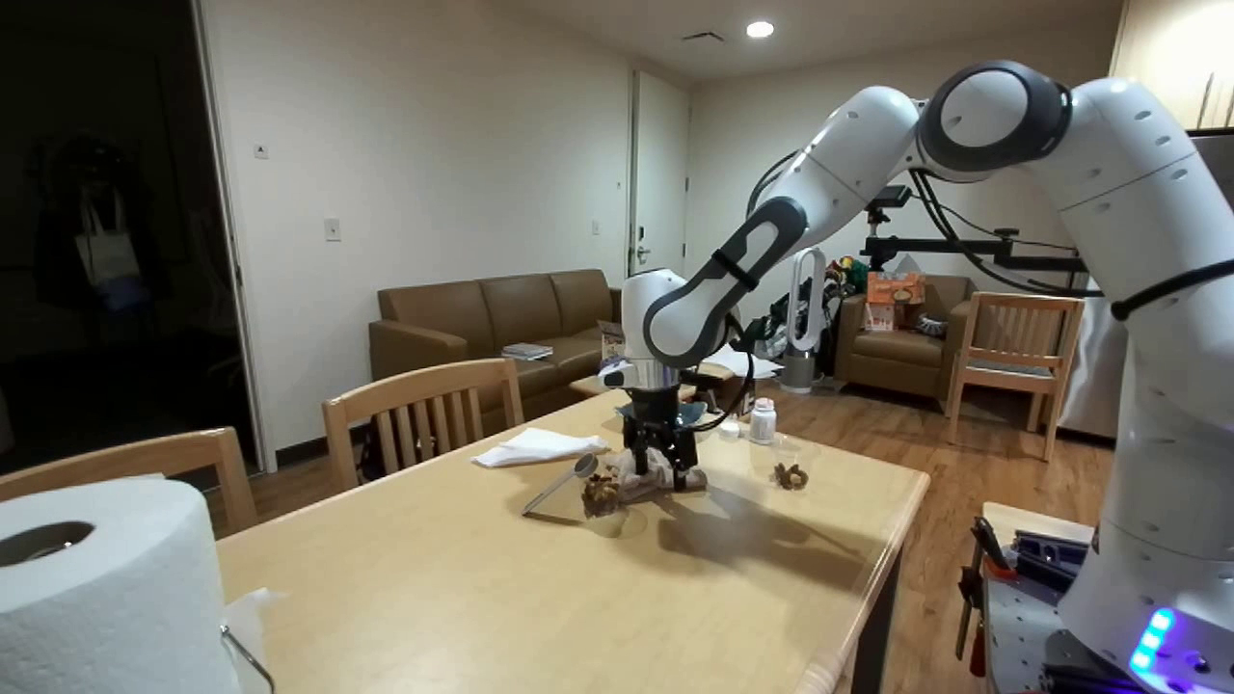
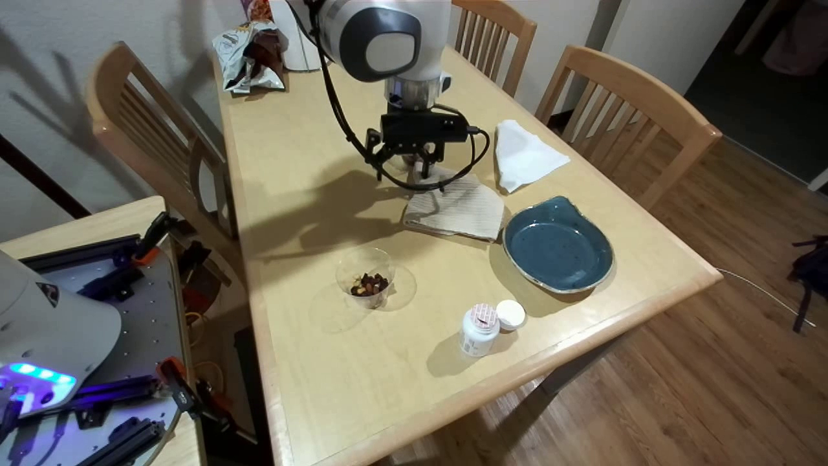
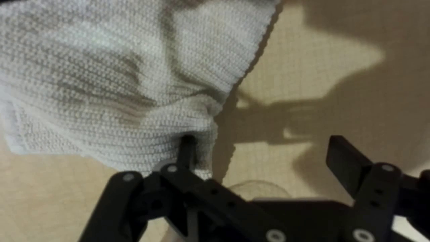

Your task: Use the towel to wipe the table

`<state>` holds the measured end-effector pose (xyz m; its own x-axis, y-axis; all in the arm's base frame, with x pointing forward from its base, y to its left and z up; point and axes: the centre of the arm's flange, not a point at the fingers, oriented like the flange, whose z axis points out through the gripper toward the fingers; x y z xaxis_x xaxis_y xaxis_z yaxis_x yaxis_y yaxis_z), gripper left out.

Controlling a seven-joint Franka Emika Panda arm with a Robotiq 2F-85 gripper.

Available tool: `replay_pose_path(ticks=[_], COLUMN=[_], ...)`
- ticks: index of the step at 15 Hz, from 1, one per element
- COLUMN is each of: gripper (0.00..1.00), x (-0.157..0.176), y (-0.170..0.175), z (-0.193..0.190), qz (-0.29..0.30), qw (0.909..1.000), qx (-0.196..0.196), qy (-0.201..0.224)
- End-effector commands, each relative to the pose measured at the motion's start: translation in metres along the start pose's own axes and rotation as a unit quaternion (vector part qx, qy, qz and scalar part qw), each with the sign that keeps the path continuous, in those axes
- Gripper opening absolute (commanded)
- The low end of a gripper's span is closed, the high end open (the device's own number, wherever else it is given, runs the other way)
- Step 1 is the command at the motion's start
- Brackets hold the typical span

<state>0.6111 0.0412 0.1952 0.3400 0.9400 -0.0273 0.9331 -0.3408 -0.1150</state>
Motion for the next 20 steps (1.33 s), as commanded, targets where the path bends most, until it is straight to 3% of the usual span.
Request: replay_pose_path(ticks=[1, 3, 4, 6, 16, 18, 19, 20], gripper=[1.00, 1.00, 0.75, 0.68, 0.01, 0.00, 0.32, 0.29], x=[-0.0014, -0.0009, -0.0011, -0.0013, 0.0021, 0.0037, 0.0046, 0.0049], y=[-0.0006, -0.0004, -0.0005, -0.0005, -0.0023, -0.0037, -0.0049, -0.0052], z=[-0.0001, -0.0001, 0.0000, -0.0002, 0.0002, 0.0008, 0.0011, 0.0014], qz=[0.012, 0.006, 0.000, 0.001, -0.020, -0.034, -0.040, -0.056], qw=[0.9999, 0.9999, 0.9999, 0.9999, 0.9998, 0.9993, 0.9991, 0.9983], qx=[0.002, 0.001, 0.001, 0.002, 0.007, 0.012, 0.017, 0.016], qy=[-0.011, -0.009, -0.012, -0.013, -0.006, -0.003, -0.002, -0.005])
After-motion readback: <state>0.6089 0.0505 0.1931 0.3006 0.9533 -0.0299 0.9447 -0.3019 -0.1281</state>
